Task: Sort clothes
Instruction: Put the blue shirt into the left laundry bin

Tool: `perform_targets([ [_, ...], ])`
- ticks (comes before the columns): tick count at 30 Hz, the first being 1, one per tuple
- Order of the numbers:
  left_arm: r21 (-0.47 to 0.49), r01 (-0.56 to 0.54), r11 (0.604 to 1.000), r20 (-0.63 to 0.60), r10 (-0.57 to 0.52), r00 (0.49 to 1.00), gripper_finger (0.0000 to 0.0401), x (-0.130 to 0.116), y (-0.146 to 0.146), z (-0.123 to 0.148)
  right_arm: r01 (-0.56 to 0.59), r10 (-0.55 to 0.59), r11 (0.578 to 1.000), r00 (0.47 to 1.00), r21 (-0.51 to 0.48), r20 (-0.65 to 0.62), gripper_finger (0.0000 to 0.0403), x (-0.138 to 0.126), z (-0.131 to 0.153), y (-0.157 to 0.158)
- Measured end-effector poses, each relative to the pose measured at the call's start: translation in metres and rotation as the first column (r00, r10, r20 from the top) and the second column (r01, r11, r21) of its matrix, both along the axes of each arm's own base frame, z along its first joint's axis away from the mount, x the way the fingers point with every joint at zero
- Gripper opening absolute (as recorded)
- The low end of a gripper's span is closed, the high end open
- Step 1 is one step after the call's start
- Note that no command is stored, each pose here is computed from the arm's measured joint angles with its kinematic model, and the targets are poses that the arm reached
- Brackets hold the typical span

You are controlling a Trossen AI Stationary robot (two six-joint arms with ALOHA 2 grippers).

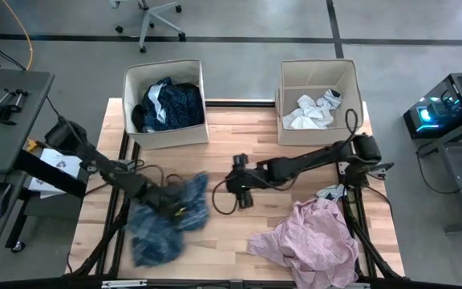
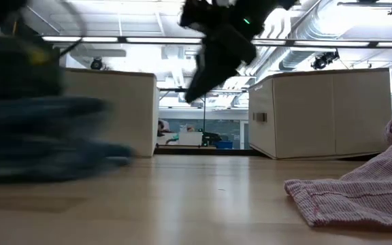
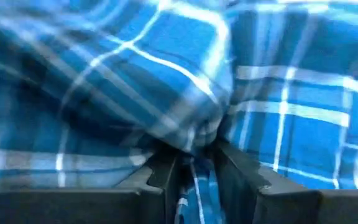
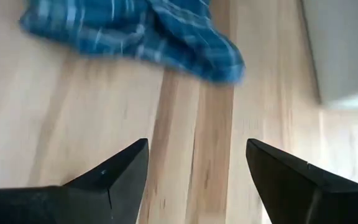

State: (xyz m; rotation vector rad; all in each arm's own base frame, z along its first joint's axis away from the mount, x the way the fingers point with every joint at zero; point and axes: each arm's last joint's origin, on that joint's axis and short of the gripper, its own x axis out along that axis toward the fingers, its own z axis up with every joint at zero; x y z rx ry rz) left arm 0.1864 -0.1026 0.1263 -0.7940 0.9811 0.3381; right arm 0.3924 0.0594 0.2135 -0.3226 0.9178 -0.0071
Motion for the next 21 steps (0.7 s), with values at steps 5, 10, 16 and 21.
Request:
perform_targets([
  [5, 0.273, 0.019, 0.962, 0.445, -0.144, 0.884, 0.0087, 0.069, 0.024, 0.02, 0.06, -0.06, 0.998, 0.998, 0.03, -0.002, 0.0259, -0.034, -0.011, -0.005],
  [10, 0.498, 0.058, 0.865, 0.565, -0.375, 0.734, 0.0087, 0.115, 0.038, 0.073, 0.116, -0.12, 0.989, 0.992, 0.088, 0.05, 0.0259, -0.056, -0.014, -0.009],
  [16, 0.57, 0.202, 0.796, 0.294, -0.428, 0.855, 0.0087, 0.108, 0.036, 0.115, 0.043, -0.099, 0.978, 0.957, 0.202, 0.274, 0.0259, -0.044, -0.013, -0.005],
  [21, 0.596, 0.192, 0.78, 0.102, -0.31, 0.945, 0.0087, 0.075, 0.027, 0.125, -0.088, -0.018, 0.972, 0.898, 0.219, 0.44, 0.0259, -0.025, -0.019, 0.0],
])
